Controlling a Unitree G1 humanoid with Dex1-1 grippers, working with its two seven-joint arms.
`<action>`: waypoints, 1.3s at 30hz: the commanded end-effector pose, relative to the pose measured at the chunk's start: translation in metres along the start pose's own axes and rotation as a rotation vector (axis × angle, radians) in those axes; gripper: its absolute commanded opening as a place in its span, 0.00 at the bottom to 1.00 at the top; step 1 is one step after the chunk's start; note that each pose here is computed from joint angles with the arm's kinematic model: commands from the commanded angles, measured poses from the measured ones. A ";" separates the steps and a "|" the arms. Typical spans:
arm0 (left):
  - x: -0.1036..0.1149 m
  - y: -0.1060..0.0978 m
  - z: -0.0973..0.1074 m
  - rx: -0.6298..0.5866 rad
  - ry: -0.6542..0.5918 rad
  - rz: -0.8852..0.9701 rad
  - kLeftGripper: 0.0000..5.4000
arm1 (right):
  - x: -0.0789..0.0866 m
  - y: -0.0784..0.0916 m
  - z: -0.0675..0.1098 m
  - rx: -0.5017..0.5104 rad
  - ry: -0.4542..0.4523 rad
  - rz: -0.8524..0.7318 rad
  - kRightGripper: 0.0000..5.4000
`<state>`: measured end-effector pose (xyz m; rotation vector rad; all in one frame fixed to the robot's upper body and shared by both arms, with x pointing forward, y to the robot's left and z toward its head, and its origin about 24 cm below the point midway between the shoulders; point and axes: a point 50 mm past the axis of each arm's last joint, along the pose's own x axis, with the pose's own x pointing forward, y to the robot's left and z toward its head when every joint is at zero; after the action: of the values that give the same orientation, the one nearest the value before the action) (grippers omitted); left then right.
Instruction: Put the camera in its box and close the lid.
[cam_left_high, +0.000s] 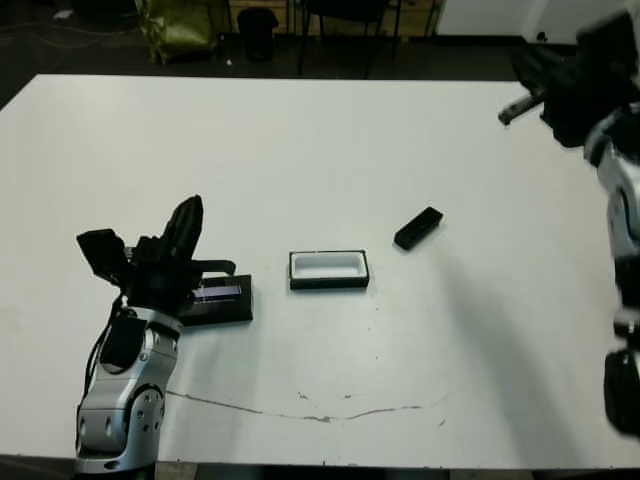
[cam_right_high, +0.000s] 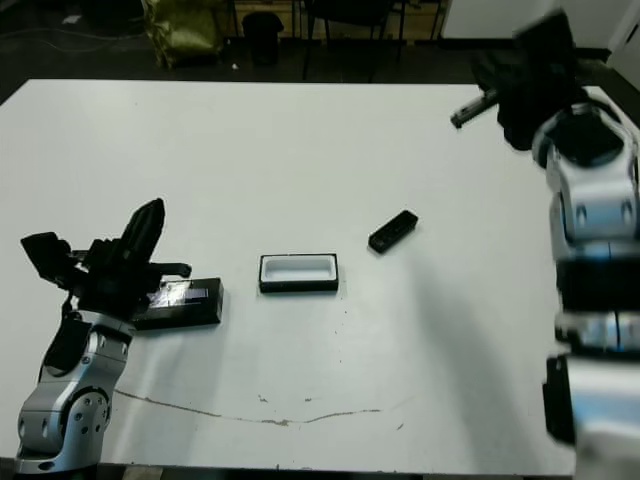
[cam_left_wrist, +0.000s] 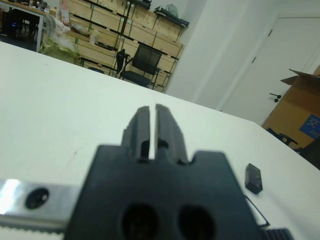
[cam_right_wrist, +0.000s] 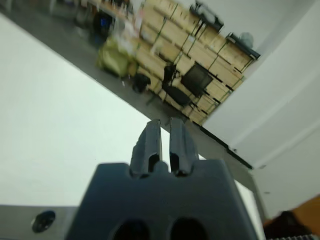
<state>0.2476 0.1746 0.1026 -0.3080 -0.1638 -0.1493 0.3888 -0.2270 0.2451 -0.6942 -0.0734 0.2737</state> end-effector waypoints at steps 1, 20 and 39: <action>-0.002 0.003 -0.006 0.021 0.035 0.010 0.00 | 0.017 -0.003 -0.010 -0.070 0.121 0.087 0.00; -0.007 0.010 -0.010 0.035 0.025 0.022 0.00 | 0.045 0.052 -0.020 -0.388 0.399 0.325 0.00; -0.008 0.008 -0.010 0.019 0.023 0.035 0.00 | 0.037 0.083 -0.051 -0.381 0.486 0.474 0.00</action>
<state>0.2432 0.1792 0.0949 -0.2892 -0.1615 -0.1201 0.4183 -0.1863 0.1702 -1.1587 0.4636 0.5116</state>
